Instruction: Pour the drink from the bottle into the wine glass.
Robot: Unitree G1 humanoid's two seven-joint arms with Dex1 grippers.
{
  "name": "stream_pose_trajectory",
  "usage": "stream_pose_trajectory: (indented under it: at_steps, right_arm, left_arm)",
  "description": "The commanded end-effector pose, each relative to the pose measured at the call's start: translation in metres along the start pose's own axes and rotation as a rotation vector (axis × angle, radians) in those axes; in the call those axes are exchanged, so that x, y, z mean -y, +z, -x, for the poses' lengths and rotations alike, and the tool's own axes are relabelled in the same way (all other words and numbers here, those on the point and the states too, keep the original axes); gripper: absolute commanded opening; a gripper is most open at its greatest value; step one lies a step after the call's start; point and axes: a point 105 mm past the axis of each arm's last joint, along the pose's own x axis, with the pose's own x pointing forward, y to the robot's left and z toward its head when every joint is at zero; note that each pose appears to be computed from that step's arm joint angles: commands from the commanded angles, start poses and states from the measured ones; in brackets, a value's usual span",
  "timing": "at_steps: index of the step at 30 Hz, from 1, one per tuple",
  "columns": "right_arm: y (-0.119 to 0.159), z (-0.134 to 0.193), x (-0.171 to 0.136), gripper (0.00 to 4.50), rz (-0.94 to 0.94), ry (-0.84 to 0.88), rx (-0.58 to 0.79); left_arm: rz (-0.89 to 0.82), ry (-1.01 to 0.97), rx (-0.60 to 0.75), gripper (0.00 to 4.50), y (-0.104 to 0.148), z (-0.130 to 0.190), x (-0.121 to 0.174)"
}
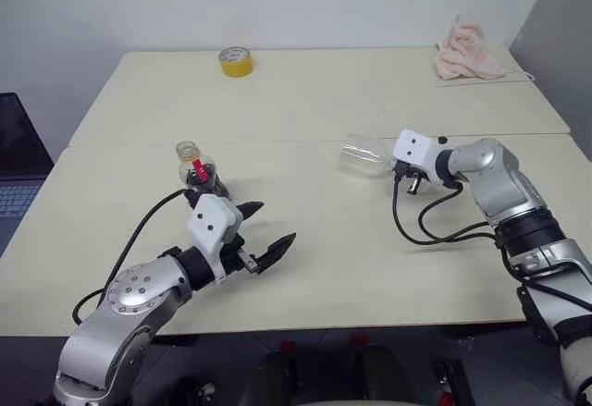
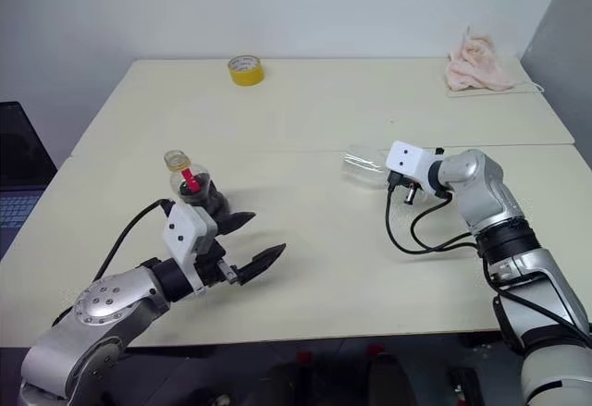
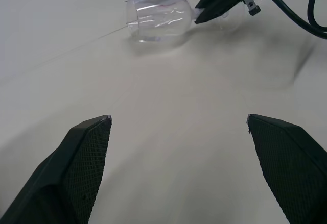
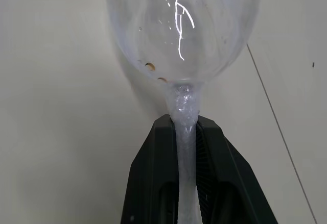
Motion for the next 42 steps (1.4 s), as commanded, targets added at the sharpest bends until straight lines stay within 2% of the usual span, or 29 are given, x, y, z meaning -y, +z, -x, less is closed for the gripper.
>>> stream_pose_trajectory:
  at_steps: [1,4,8,12,18,22,27,42]
  right_arm:
    - [0.011,0.004,0.010,0.16,0.045,-0.055,0.033]
    - [0.022,0.009,0.020,0.16,0.010,-0.113,0.118]
    - [0.053,0.019,0.028,0.16,-0.168,-0.183,0.407]
    - [0.068,0.018,0.018,0.16,-0.329,-0.217,0.616]
    - [0.092,-0.007,-0.022,0.16,-0.510,-0.262,0.757]
    - [0.105,-0.020,-0.047,0.16,-0.555,-0.275,0.779]
    - [0.107,-0.027,-0.063,0.16,-0.569,-0.275,0.767]
    - [0.046,-0.028,-0.088,0.16,-0.577,-0.264,0.584]
  left_arm:
    - [-0.023,-0.004,0.027,4.50,0.008,-0.002,0.002]
    - [-0.020,-0.004,0.035,4.50,0.008,-0.005,0.004]
    - [-0.016,0.001,0.043,4.50,0.009,-0.008,0.005]
    - [-0.011,0.001,0.050,4.50,0.009,-0.011,0.005]
    - [-0.004,0.005,0.064,4.50,0.010,-0.016,0.001]
    - [-0.004,0.008,0.068,4.50,0.011,-0.018,0.001]
    - [-0.003,0.015,0.072,4.50,0.011,-0.019,0.000]
    - [-0.015,0.018,0.071,4.50,0.011,-0.020,-0.002]
